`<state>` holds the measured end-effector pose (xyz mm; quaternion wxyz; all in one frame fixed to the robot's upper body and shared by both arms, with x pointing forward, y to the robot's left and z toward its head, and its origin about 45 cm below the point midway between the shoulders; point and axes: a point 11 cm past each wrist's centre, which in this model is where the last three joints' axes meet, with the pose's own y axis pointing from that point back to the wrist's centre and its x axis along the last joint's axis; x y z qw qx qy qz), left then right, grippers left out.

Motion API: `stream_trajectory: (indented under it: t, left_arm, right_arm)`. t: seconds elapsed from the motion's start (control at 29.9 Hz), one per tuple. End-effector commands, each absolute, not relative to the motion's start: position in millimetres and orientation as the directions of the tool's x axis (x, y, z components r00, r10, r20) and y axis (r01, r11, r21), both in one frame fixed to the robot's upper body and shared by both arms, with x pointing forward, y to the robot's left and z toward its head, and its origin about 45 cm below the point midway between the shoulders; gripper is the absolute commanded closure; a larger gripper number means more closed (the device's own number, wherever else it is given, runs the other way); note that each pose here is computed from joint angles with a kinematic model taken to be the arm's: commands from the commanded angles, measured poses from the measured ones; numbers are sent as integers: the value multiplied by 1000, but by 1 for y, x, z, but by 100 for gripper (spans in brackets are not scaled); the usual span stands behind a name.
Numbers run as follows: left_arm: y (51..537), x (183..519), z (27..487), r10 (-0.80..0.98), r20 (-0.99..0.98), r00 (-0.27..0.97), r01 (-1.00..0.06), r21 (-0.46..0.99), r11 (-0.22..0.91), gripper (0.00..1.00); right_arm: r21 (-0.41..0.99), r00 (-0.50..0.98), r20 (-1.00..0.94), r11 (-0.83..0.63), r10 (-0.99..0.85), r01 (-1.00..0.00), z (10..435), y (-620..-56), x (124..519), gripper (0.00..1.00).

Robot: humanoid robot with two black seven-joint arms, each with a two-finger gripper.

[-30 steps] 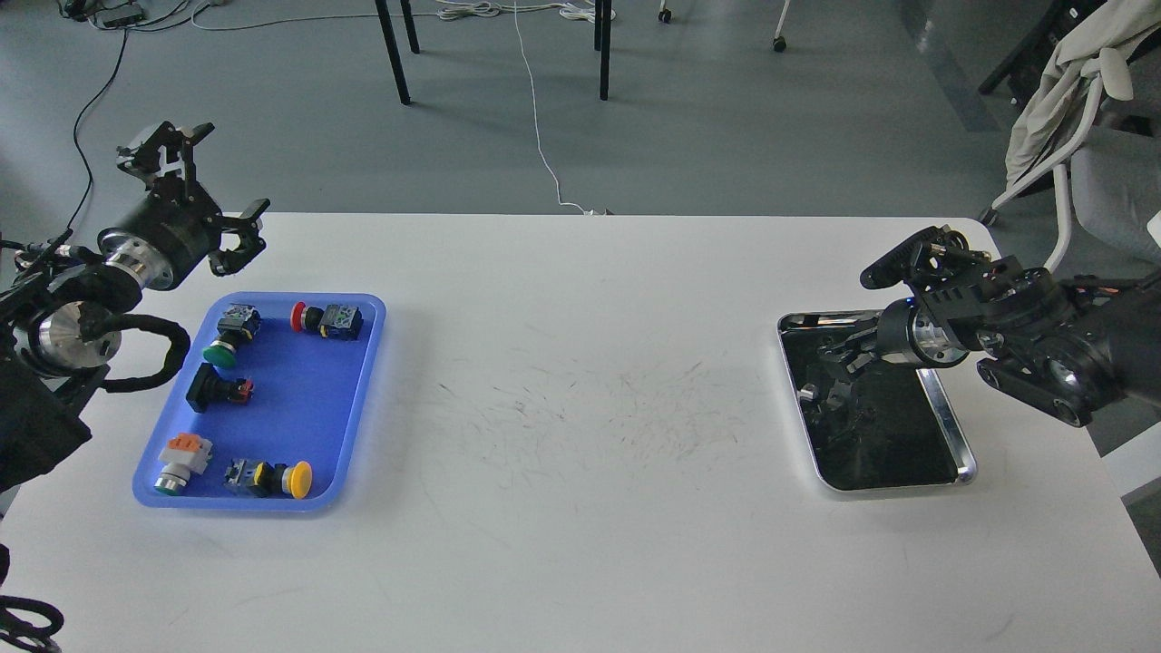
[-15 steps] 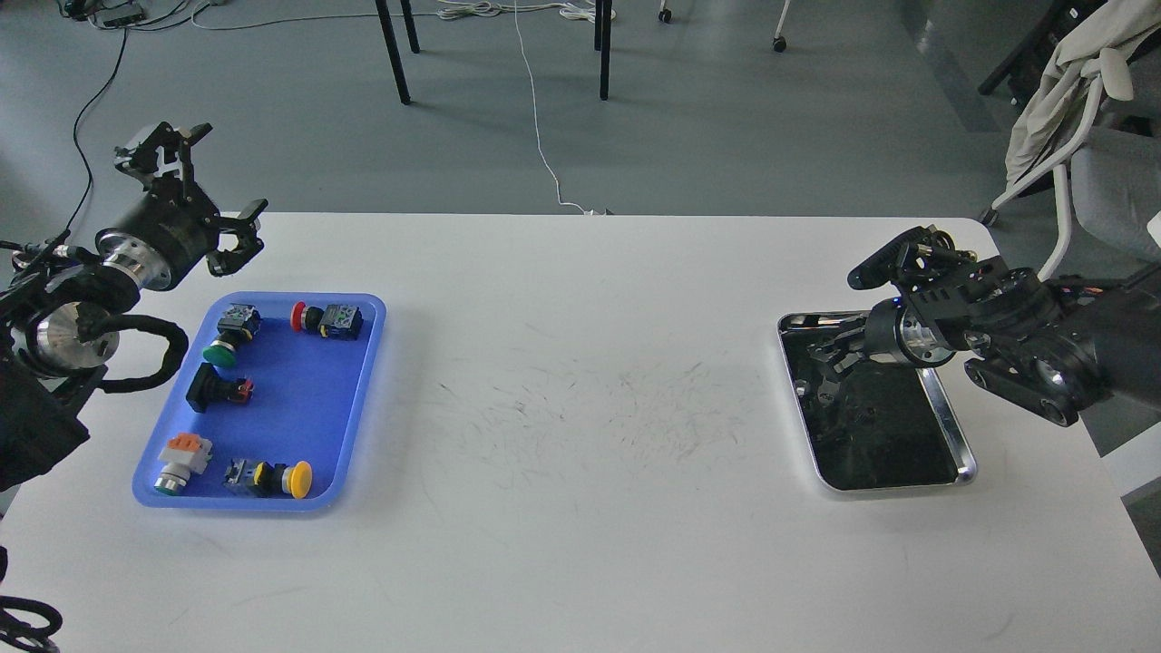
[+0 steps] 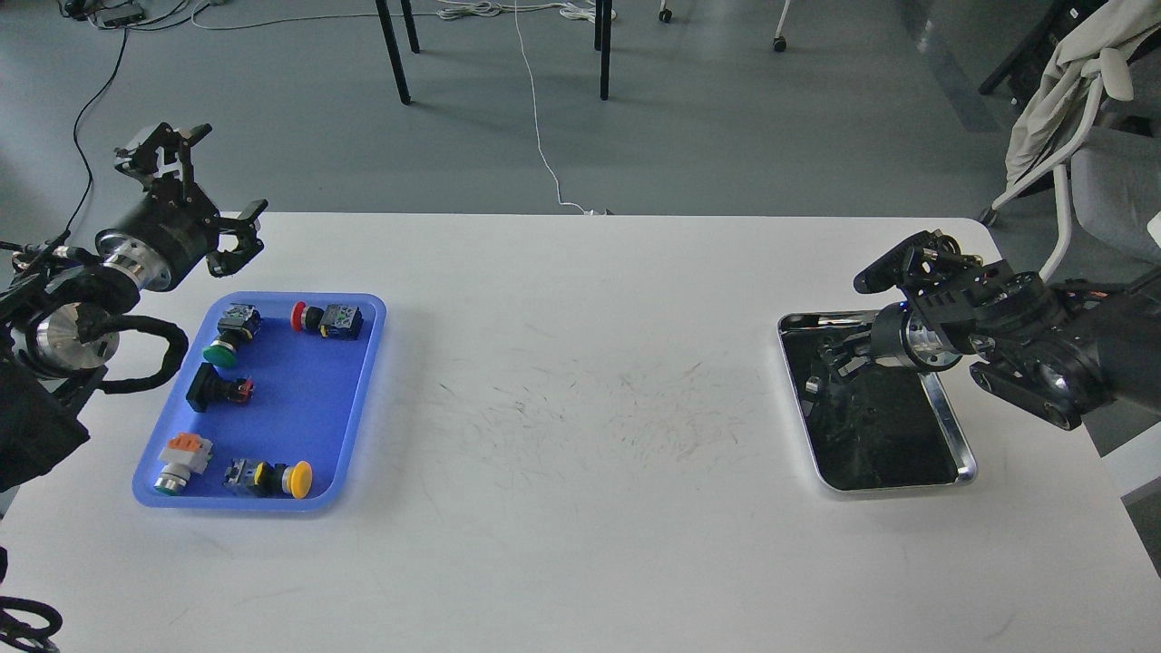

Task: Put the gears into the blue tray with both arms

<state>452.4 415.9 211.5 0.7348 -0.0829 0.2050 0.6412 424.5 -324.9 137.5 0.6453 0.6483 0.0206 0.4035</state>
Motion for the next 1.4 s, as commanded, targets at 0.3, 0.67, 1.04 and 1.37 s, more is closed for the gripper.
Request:
stream_trajectory:
  t: [0.3, 0.67, 1.04, 1.37]
  left_arm:
    - [417, 453, 212, 908, -407, 93, -978, 132, 159, 0]
    - [417, 453, 212, 909, -407, 93, -978, 132, 159, 0]
    - [416, 453, 212, 909, -405, 93, -978, 134, 160, 0]
    - [415, 452, 211, 910, -404, 95, -977, 137, 163, 0]
  right_arm:
    - [848, 668, 503, -160, 548, -506, 138, -323, 429, 79]
    - [852, 671, 499, -168, 549, -496, 137, -321, 428, 99]
    - [852, 667, 500, -174, 552, -494, 140, -319, 429, 85]
    - [847, 656, 511, -198, 556, -493, 145, -309, 431, 77]
